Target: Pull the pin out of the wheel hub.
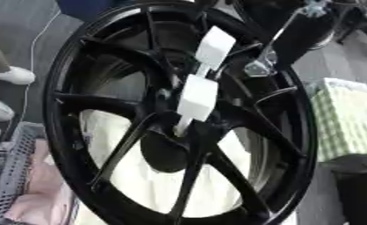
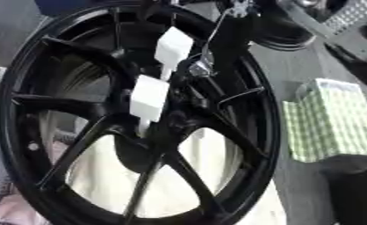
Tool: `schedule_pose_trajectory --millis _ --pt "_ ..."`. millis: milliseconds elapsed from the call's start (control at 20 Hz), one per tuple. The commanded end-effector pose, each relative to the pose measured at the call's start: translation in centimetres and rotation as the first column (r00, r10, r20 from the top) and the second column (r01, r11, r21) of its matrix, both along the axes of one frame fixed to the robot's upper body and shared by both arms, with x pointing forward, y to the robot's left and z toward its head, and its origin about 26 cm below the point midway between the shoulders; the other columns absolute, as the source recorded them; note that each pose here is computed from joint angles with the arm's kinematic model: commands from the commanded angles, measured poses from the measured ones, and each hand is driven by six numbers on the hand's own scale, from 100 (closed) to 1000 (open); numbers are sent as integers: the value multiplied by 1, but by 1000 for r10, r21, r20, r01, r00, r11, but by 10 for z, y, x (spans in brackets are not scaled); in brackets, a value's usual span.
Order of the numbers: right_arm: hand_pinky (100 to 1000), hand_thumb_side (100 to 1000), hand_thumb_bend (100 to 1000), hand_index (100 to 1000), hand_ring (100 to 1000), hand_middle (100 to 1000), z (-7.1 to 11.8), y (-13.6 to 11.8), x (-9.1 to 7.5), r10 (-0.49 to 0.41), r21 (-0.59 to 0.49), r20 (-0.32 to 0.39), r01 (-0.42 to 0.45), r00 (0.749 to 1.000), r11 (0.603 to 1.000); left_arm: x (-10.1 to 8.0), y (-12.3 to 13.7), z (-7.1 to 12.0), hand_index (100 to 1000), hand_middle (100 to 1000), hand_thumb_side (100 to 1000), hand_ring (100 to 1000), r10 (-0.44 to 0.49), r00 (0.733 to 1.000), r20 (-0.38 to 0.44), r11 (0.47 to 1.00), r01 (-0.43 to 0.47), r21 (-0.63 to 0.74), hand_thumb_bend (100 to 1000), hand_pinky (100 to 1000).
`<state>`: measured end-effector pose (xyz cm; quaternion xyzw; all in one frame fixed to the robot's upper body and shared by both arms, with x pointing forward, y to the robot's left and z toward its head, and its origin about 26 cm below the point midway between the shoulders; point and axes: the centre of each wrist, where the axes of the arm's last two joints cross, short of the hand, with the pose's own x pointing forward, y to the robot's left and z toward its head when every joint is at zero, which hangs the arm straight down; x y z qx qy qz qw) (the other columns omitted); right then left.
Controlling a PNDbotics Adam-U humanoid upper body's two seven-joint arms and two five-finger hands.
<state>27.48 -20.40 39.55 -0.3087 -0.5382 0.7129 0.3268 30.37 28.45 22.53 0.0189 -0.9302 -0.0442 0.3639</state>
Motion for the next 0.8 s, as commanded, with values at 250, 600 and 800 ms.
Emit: schedule_pose_trajectory --millis 250,600,800 --pt "900 100 369 900 945 886 4 -5 -3 -12 -24 47 13 999 1000 -3 -1 10 808 582 746 595 -8 999 36 1000 8 16 100 649" --pt "894 100 387 903 942 901 2 -10 -2 -11 -41 75 14 997 999 -3 -2 10 808 579 748 591 -8 999 39 1000 8 18 100 649" --pt "889 100 395 903 940 904 2 -13 -2 -16 -44 91 20 996 999 -3 -2 10 808 577 749 590 -9 999 38 1000 9 17 100 649"
